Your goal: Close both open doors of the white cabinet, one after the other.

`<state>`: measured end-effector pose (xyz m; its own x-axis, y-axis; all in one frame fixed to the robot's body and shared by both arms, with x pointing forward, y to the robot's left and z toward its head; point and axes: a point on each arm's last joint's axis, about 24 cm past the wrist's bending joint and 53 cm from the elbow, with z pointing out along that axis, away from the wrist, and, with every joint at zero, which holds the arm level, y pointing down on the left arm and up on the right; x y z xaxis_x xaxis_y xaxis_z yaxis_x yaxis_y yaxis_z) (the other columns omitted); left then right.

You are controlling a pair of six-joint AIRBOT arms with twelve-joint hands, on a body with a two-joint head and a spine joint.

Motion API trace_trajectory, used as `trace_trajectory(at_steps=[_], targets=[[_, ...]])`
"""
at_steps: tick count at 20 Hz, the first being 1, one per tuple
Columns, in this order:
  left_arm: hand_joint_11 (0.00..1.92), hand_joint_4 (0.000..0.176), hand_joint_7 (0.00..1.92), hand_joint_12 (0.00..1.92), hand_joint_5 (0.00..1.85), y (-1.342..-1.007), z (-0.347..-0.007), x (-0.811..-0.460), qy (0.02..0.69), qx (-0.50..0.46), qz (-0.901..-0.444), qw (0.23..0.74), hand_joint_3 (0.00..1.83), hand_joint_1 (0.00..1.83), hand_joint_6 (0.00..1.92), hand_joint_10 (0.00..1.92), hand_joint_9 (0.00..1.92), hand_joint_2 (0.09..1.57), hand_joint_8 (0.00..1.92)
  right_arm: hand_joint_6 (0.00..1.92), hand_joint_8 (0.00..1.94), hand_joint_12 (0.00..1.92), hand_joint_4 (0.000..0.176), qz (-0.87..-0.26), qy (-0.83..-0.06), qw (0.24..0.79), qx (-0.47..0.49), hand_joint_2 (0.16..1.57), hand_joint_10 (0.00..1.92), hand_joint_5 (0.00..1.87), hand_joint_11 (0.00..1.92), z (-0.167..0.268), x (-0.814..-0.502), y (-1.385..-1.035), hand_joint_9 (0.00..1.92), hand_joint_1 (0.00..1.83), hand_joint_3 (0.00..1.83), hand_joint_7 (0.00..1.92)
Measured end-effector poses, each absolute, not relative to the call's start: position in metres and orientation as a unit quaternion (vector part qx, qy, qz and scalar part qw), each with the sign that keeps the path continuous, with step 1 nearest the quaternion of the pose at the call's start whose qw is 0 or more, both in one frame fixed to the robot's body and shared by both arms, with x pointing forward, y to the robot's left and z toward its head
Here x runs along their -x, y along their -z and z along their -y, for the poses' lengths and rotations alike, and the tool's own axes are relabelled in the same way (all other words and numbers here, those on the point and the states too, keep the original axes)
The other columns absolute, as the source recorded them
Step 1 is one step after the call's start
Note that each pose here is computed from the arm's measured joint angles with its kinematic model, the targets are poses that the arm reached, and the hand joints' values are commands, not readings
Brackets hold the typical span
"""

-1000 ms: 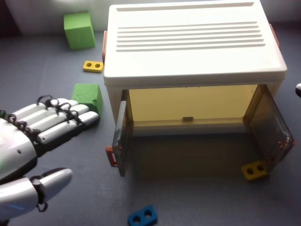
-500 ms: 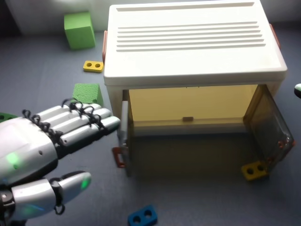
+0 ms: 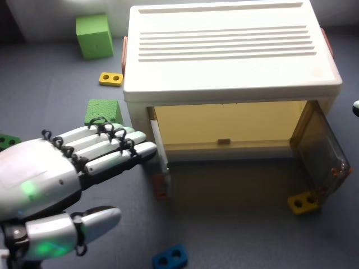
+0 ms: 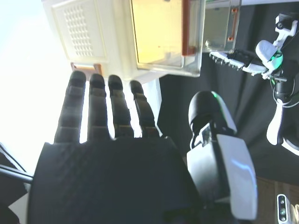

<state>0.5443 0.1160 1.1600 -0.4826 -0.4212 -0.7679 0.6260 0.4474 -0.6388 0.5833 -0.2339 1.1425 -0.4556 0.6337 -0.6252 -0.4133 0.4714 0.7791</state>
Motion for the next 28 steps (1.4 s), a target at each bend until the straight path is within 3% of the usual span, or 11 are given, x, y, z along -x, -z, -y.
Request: trace_trajectory(at_steps=[3, 6, 10, 13, 16, 18, 19, 21, 23, 27, 28], targets=[[0.0, 0.0, 0.0, 0.03, 0.03, -1.162, -0.105, -0.544, 0.532, -0.088, -0.681, 0.496, 0.21, 0.0, 0.01, 0.0, 0.0, 1.57, 0.0, 0.0, 0.0, 0.0, 0.057, -0.685, -0.508, 0.516, -0.081, 1.3, 0.0, 0.0, 0.01, 0.234, -0.583, -1.143, 0.0, 0.0, 0.0, 0.0], [0.0, 0.0, 0.0, 0.0, 0.04, -1.16, -0.096, -0.545, 0.538, -0.094, -0.681, 0.488, 0.22, 0.0, 0.01, 0.0, 0.0, 1.57, 0.0, 0.0, 0.0, 0.01, 0.062, -0.685, -0.507, 0.516, -0.08, 1.3, 0.0, 0.0, 0.02, 0.235, -0.584, -1.143, 0.0, 0.0, 0.0, 0.0], [0.0, 0.0, 0.0, 0.0, 0.03, -1.16, -0.09, -0.545, 0.542, -0.102, -0.678, 0.487, 0.23, 0.0, 0.0, 0.0, 0.0, 1.57, 0.0, 0.0, 0.0, 0.01, 0.049, -0.685, -0.507, 0.516, -0.08, 1.31, 0.0, 0.0, 0.03, 0.235, -0.584, -1.143, 0.0, 0.0, 0.0, 0.0], [0.0, 0.0, 0.0, 0.0, 0.02, -1.166, -0.084, -0.549, 0.547, -0.107, -0.669, 0.492, 0.29, 0.0, 0.0, 0.0, 0.0, 1.57, 0.0, 0.0, 0.0, 0.0, 0.057, -0.685, -0.507, 0.516, -0.08, 1.3, 0.0, 0.0, 0.02, 0.235, -0.584, -1.143, 0.0, 0.0, 0.0, 0.0], [0.01, 0.0, 0.0, 0.0, 0.0, -1.167, -0.075, -0.55, 0.556, -0.107, -0.663, 0.489, 0.25, 0.0, 0.0, 0.0, 0.0, 1.57, 0.0, 0.0, 0.0, 0.01, 0.042, -0.685, -0.507, 0.516, -0.081, 1.31, 0.0, 0.0, 0.03, 0.235, -0.584, -1.143, 0.0, 0.0, 0.0, 0.0], [0.07, 0.0, 0.02, 0.03, 0.05, -1.168, -0.071, -0.551, 0.558, -0.112, -0.66, 0.49, 0.22, 0.0, 0.01, 0.01, 0.04, 1.57, 0.01, 0.0, 0.0, 0.0, 0.043, -0.685, -0.508, 0.516, -0.081, 1.3, 0.0, 0.0, 0.02, 0.235, -0.584, -1.143, 0.0, 0.0, 0.0, 0.0], [0.01, 0.0, 0.04, 0.2, 0.06, -1.17, -0.071, -0.553, 0.557, -0.113, -0.659, 0.493, 0.21, 0.0, 0.02, 0.0, 0.05, 1.57, 0.0, 0.0, 0.0, 0.01, 0.042, -0.685, -0.507, 0.516, -0.081, 1.31, 0.0, 0.0, 0.03, 0.235, -0.584, -1.143, 0.0, 0.0, 0.0, 0.0], [0.0, 0.0, 0.06, 0.28, 0.1, -1.172, -0.07, -0.558, 0.558, -0.108, -0.656, 0.497, 0.24, 0.0, 0.01, 0.0, 0.06, 1.57, 0.0, 0.0, 0.0, 0.01, 0.042, -0.687, -0.506, 0.514, -0.081, 1.31, 0.0, 0.0, 0.04, 0.236, -0.583, -1.141, 0.0, 0.0, 0.0, 0.0], [0.0, 0.0, 0.05, 0.23, 0.09, -1.171, -0.069, -0.558, 0.557, -0.112, -0.657, 0.496, 0.28, 0.0, 0.0, 0.0, 0.05, 1.57, 0.0, 0.0, 0.0, 0.01, 0.037, -0.687, -0.507, 0.514, -0.082, 1.32, 0.0, 0.0, 0.04, 0.236, -0.583, -1.141, 0.0, 0.0, 0.0, 0.0], [0.0, 0.0, 0.01, 0.01, 0.02, -1.171, -0.073, -0.55, 0.557, -0.112, -0.66, 0.492, 0.24, 0.0, 0.0, 0.0, 0.01, 1.57, 0.0, 0.0, 0.0, 0.0, 0.048, -0.689, -0.513, 0.506, -0.077, 1.34, 0.0, 0.0, 0.02, 0.232, -0.58, -1.14, 0.0, 0.0, 0.01, 0.0], [0.0, 0.0, 0.0, 0.0, 0.0, -1.169, -0.077, -0.55, 0.554, -0.105, -0.664, 0.491, 0.21, 0.0, 0.0, 0.0, 0.0, 1.57, 0.0, 0.0, 0.0, 0.0, 0.041, -0.691, -0.512, 0.504, -0.077, 1.35, 0.0, 0.0, 0.01, 0.232, -0.579, -1.139, 0.0, 0.0, 0.01, 0.0]])
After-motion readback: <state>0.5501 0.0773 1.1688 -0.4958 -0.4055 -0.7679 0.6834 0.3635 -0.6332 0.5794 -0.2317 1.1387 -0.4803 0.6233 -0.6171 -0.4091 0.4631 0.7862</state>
